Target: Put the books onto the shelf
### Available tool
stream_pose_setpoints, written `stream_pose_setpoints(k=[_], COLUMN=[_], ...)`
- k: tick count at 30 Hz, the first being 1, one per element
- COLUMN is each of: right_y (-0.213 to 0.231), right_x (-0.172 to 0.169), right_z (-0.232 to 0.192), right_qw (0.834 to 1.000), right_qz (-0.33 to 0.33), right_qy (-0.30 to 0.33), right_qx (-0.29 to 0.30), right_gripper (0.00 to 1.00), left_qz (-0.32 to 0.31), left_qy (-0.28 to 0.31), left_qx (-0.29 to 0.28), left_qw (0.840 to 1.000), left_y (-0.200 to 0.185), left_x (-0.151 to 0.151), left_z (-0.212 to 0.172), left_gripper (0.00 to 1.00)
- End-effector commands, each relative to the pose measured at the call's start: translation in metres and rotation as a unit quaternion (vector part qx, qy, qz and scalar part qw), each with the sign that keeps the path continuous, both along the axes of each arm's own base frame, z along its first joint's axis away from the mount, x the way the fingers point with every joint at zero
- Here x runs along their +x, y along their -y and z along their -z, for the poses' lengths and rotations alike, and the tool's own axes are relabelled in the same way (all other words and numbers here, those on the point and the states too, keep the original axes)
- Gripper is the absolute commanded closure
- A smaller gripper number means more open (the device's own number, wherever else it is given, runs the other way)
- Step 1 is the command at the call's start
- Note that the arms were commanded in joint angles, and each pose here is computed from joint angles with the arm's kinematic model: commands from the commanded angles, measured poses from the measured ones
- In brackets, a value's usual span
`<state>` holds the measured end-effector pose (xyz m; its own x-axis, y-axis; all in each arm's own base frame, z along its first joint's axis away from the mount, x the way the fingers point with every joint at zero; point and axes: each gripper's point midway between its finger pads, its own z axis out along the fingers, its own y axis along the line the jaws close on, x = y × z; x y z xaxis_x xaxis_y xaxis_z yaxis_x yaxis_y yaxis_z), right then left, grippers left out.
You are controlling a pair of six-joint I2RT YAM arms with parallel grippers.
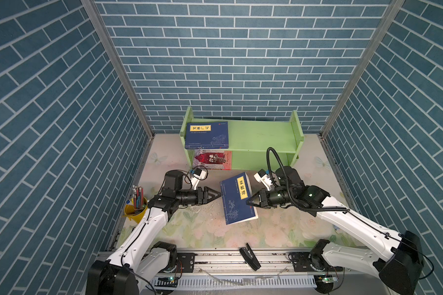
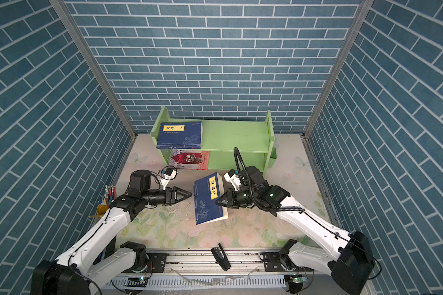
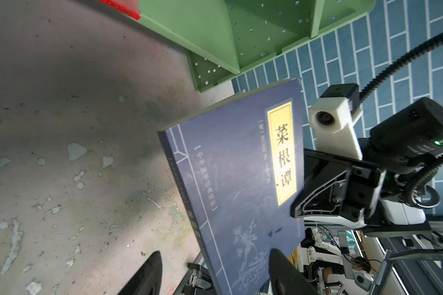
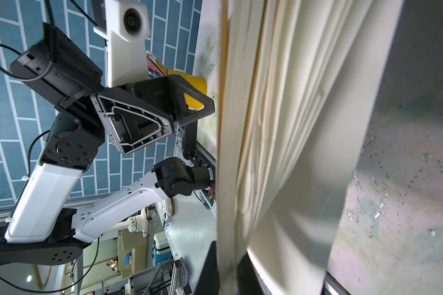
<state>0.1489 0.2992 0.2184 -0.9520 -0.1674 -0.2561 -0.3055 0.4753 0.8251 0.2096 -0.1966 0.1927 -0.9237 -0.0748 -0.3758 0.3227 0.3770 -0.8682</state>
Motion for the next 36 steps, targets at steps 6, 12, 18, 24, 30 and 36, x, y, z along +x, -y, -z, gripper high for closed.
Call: stream_pose_setpoints(k=[6, 12, 18, 24, 30, 36], right_y=[-0.006, -0.012, -0.018, -0.02, -0.018, -0.008], right_x=[0.002, 0.005, 0.005, 0.006, 0.006, 0.015], right_z=[-0.042, -0.058, -0.07, -0.068, -0.052, -0.046], right_qw=[0.998, 0.996, 0.994, 0.994, 0.996, 0.998], right_qz=[-0.035, -0.047, -0.059, -0.067, -0.068, -0.04], right_qy=[0.043, 0.048, 0.051, 0.044, 0.027, 0.036], right_qx=[0.042, 0.06, 0.072, 0.072, 0.044, 0.01], right_gripper=[1.0, 1.0, 1.0, 1.0, 0.98, 0.6], left_qz=[0.017, 0.028, 0.074, 0.069, 0.088, 0.08], left_qy=[-0.041, -0.054, -0.042, -0.044, -0.062, -0.048], left_qx=[-0.036, -0.1, -0.118, -0.122, -0.108, -0.102], left_qw=[0.998, 0.993, 0.989, 0.989, 0.988, 0.99], left_y=[0.003, 0.013, 0.025, 0.028, 0.028, 0.027], left_x=[-0.012, -0.003, -0.012, -0.003, -0.008, -0.008], left_z=[0.004, -0.021, -0.046, -0.057, -0.06, -0.063], left_gripper=[0.22, 0.21, 0.22, 0.43, 0.72, 1.0])
